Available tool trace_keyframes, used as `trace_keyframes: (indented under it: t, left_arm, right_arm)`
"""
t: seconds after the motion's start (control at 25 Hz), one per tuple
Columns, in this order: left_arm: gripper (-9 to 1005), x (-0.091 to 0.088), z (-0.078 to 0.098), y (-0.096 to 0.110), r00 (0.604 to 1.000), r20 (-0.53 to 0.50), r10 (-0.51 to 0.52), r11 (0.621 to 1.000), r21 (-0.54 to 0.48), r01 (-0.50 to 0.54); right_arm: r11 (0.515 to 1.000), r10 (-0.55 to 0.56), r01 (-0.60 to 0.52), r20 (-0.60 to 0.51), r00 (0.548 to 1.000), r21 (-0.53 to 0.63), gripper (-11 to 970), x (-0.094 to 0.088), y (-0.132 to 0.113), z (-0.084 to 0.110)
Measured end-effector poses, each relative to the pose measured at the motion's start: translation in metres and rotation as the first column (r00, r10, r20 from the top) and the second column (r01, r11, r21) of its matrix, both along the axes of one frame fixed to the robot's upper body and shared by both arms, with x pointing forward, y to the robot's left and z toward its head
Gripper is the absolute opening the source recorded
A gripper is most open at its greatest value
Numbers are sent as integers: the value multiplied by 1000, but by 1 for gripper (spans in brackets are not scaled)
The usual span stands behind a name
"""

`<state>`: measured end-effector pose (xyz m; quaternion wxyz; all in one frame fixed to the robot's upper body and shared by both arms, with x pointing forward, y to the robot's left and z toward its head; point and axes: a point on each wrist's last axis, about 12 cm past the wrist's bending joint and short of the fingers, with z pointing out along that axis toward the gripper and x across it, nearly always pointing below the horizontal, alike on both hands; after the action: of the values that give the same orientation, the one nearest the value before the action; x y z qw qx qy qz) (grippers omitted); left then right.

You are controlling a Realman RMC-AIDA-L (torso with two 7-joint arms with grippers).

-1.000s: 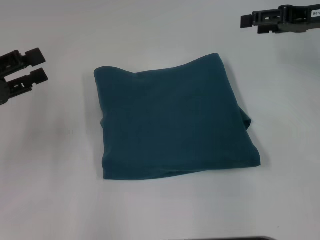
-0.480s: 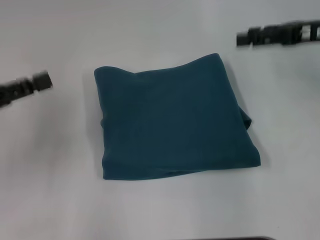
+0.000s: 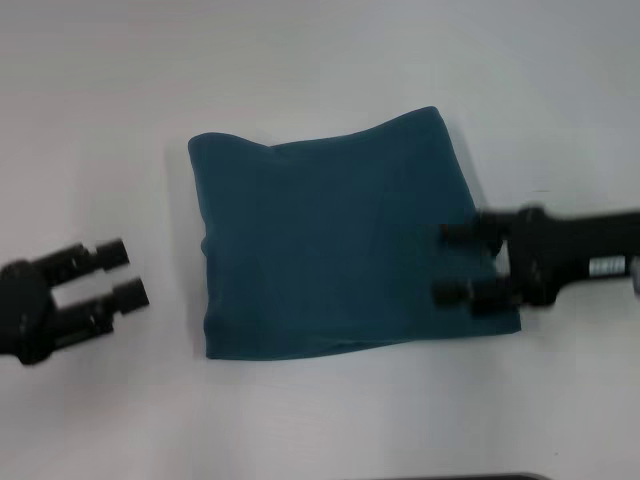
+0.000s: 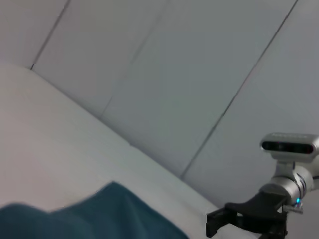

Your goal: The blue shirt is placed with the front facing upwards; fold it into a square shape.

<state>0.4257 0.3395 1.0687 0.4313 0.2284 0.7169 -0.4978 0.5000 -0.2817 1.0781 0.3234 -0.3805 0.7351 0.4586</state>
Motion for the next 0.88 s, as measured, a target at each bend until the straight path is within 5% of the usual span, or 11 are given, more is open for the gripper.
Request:
trace_keyframes:
  t: [0.36,0.88]
  left_arm:
    - [734,1,-9,-11,959,-260,-114,992,24,125]
    - [734,9,-9,-18,923,-373,-97,995,-15,98]
  right_arm:
    - [999,34,-34,-277,960,8,923,-11,20,-21]
    - [1000,25,-20,-315,949,20,921,-4,27,-19]
